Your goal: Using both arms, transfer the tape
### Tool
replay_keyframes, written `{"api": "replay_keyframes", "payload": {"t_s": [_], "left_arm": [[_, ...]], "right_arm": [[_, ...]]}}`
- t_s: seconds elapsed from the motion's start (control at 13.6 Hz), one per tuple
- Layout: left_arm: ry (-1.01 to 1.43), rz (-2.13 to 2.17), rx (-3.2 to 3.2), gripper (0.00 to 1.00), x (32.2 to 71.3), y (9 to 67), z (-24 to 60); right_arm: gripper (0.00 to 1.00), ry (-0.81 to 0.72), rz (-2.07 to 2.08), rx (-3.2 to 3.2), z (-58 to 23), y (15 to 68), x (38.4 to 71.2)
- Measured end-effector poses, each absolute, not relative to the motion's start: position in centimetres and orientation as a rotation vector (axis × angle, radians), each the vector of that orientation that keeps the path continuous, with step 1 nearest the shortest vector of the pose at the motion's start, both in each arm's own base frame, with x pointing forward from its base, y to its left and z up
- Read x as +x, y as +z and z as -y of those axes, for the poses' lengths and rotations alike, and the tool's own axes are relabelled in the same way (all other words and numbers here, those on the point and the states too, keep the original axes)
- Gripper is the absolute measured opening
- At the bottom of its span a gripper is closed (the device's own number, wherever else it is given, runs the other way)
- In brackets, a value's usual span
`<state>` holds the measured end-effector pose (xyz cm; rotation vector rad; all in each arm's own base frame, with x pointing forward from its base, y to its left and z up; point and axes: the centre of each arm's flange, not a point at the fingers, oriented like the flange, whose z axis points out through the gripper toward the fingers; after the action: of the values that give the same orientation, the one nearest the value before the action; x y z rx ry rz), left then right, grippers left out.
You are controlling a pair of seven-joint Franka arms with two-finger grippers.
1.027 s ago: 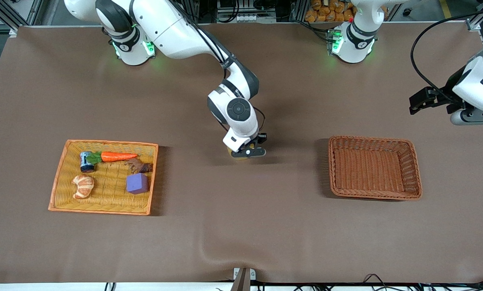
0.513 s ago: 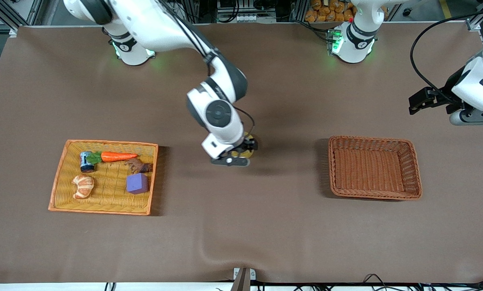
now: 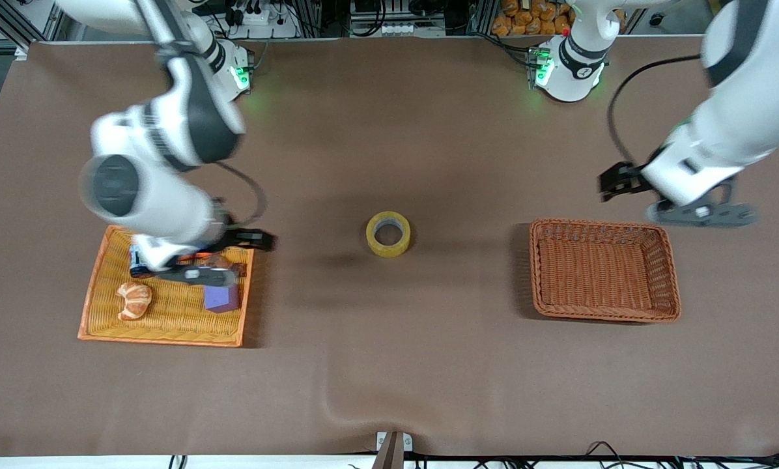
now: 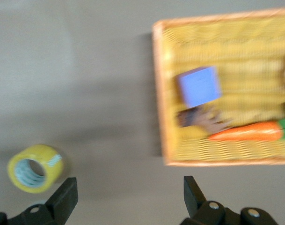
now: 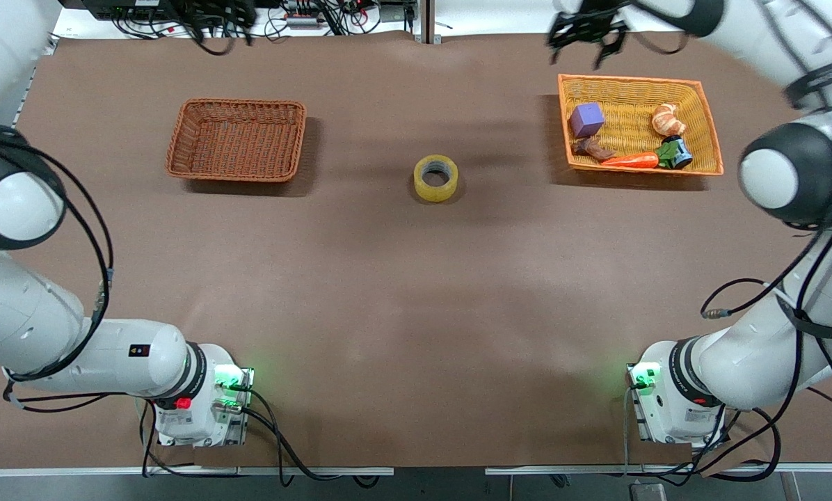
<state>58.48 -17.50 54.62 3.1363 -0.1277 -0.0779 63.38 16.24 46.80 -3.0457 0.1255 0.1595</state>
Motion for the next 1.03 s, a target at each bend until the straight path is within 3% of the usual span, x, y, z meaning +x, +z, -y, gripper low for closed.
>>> {"api": "replay_keyframes", "payload": {"t_s": [0.37,0.66,1.03], "left_arm": [[-0.049,-0.095,3.087,1.0,58.3,45.2,31.7],[-0.116,-0.242,3.078,1.0,54.8,37.7,42.0],[-0.15,-0.174,3.057,1.0,52.4,28.3,48.1]], "right_arm": [[1.0,0.089,0.032,-3.063,-0.4,54.7,60.9],[1.0,0.038,0.022,-3.118,1.9,60.3,57.4],[1.0,0.035,0.001,-3.132,4.2,60.4,57.3]]}}
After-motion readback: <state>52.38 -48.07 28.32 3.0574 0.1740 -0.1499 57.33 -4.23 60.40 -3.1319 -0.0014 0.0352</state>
